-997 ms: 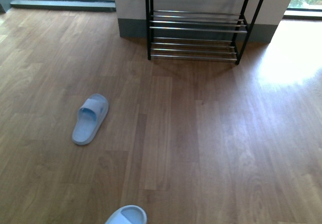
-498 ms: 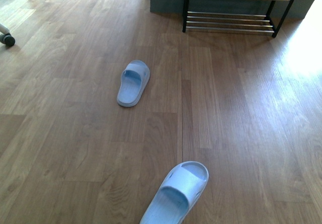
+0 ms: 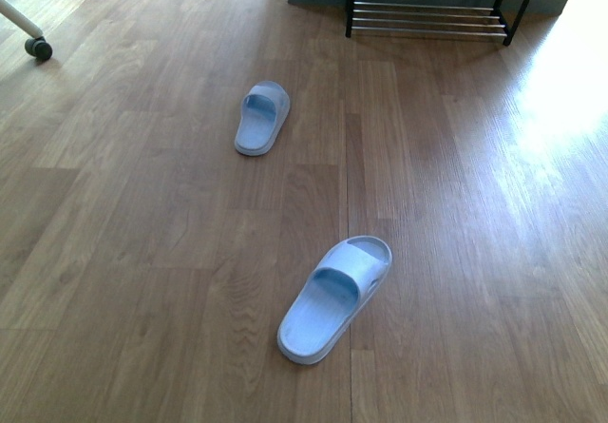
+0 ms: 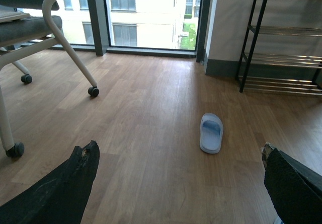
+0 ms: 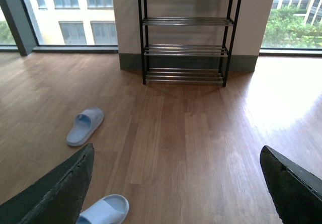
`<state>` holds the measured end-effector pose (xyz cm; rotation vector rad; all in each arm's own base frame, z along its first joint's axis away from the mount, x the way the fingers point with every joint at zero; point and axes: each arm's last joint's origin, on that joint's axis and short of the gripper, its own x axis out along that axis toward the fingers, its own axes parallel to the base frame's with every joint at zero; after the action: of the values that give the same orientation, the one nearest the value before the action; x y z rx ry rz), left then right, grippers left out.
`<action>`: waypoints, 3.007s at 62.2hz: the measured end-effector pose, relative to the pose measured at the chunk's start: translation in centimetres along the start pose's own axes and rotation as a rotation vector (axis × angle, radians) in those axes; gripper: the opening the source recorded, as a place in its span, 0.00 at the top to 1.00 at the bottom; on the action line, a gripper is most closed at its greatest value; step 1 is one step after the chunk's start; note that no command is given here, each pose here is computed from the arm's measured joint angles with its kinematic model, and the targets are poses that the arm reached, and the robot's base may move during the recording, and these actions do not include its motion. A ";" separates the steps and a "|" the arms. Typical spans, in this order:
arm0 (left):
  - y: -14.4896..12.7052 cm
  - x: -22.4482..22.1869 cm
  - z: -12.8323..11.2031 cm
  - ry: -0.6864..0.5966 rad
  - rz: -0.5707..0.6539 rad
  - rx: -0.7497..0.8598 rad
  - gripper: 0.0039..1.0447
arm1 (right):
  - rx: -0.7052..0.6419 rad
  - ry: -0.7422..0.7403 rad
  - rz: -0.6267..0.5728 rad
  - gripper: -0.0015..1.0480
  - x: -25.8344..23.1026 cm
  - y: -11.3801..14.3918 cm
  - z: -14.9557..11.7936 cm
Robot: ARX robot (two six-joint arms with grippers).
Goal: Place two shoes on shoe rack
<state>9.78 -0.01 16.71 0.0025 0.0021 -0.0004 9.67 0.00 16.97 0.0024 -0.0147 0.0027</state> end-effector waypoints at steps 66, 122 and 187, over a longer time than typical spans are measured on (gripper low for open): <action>0.0 0.0 0.0 0.000 -0.001 0.000 0.09 | 0.000 0.000 -0.003 0.09 0.0 0.0 0.0; 0.0 0.0 0.0 0.000 -0.001 0.000 0.09 | 0.000 0.000 -0.003 0.09 0.0 0.0 0.0; 0.0 0.0 0.0 0.000 -0.002 0.000 0.09 | 0.000 0.000 -0.006 0.09 0.0 0.0 0.0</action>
<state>9.78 -0.02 16.71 0.0025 0.0021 -0.0019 9.67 -0.01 16.97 0.0029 -0.0147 -0.0030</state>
